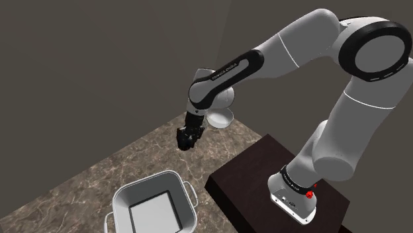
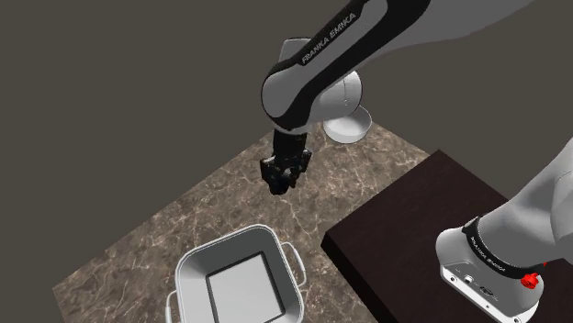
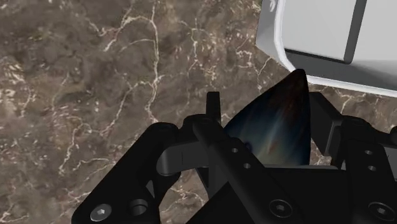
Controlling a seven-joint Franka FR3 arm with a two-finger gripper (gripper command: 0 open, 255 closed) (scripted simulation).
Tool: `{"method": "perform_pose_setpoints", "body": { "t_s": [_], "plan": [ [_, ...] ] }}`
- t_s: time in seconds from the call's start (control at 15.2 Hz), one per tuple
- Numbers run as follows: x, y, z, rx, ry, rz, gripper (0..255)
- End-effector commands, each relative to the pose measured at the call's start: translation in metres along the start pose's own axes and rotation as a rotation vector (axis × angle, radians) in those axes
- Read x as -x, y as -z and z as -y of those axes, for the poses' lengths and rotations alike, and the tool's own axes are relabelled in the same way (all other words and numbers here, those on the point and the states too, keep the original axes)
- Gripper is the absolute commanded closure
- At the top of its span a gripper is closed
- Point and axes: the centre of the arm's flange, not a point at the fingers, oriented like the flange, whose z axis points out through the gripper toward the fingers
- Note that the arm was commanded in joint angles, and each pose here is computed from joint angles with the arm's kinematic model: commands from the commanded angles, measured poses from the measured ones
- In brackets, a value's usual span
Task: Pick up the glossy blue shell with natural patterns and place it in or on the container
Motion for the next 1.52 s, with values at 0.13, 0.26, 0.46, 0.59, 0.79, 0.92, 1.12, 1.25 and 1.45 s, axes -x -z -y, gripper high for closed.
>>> {"method": "perform_pose_setpoints", "body": {
  "t_s": [0.13,0.26,0.46,0.59,0.79,0.92,1.12,1.25,1.45],
  "plan": [
    [0.024,-0.023,0.041,0.0,-0.001,-0.001,255],
    [0.037,-0.034,0.061,0.0,-0.001,-0.001,255],
    [0.056,-0.05,0.092,0.0,-0.001,-0.001,255],
    [0.068,-0.061,0.112,0.0,-0.001,-0.001,255],
    [0.087,-0.078,0.143,0.0,-0.001,-0.001,255],
    [0.1,-0.089,0.163,0.0,-0.001,-0.001,255],
    [0.104,-0.096,0.174,0.0,0.0,0.0,255],
    [0.106,-0.108,0.173,0.022,0.011,-0.016,0],
    [0.109,-0.145,0.167,0.087,0.045,-0.064,0]
  ]
}}
